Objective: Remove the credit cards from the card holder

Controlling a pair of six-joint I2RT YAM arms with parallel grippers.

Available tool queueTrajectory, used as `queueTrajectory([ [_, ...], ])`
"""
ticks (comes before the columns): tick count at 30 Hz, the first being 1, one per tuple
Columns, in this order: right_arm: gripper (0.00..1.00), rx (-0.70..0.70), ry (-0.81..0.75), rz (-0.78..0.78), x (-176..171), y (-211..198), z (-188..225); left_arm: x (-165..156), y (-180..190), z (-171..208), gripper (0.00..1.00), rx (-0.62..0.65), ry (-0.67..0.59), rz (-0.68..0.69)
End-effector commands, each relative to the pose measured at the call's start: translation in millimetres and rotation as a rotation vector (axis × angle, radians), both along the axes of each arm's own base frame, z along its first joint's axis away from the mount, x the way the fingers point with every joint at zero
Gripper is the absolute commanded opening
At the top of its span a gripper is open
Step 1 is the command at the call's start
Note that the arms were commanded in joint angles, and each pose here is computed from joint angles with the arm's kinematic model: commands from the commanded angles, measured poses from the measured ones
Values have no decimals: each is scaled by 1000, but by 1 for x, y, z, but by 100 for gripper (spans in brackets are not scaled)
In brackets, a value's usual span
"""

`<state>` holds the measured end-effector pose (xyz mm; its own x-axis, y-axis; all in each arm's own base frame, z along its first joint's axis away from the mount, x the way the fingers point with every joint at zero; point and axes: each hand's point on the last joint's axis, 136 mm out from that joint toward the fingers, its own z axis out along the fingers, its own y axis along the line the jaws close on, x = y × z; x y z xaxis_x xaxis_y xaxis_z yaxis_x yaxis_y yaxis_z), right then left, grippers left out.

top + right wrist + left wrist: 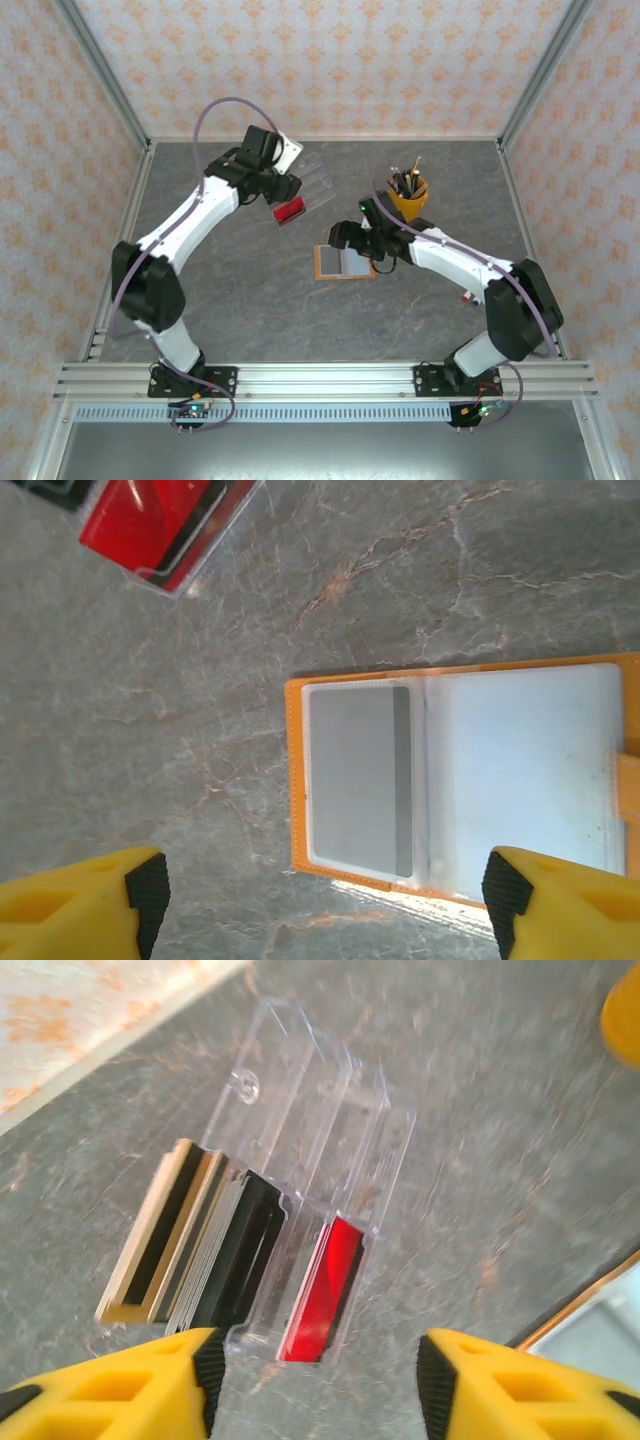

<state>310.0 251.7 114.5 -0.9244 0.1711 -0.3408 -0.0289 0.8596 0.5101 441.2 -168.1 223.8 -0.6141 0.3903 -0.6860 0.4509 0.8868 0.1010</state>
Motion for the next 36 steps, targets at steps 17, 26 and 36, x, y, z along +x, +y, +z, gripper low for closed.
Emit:
queueTrajectory([
  [17,74,-451,147,110,-16,-15,-87,-58,23,-26,100,-449,89,420],
  [26,55,-502,213,103,-23,-26,-115,-81,-14,-88,99,-627,393,448],
  [36,48,-415,253,66,-26,-33,-124,-99,-88,-129,76,-763,623,373],
])
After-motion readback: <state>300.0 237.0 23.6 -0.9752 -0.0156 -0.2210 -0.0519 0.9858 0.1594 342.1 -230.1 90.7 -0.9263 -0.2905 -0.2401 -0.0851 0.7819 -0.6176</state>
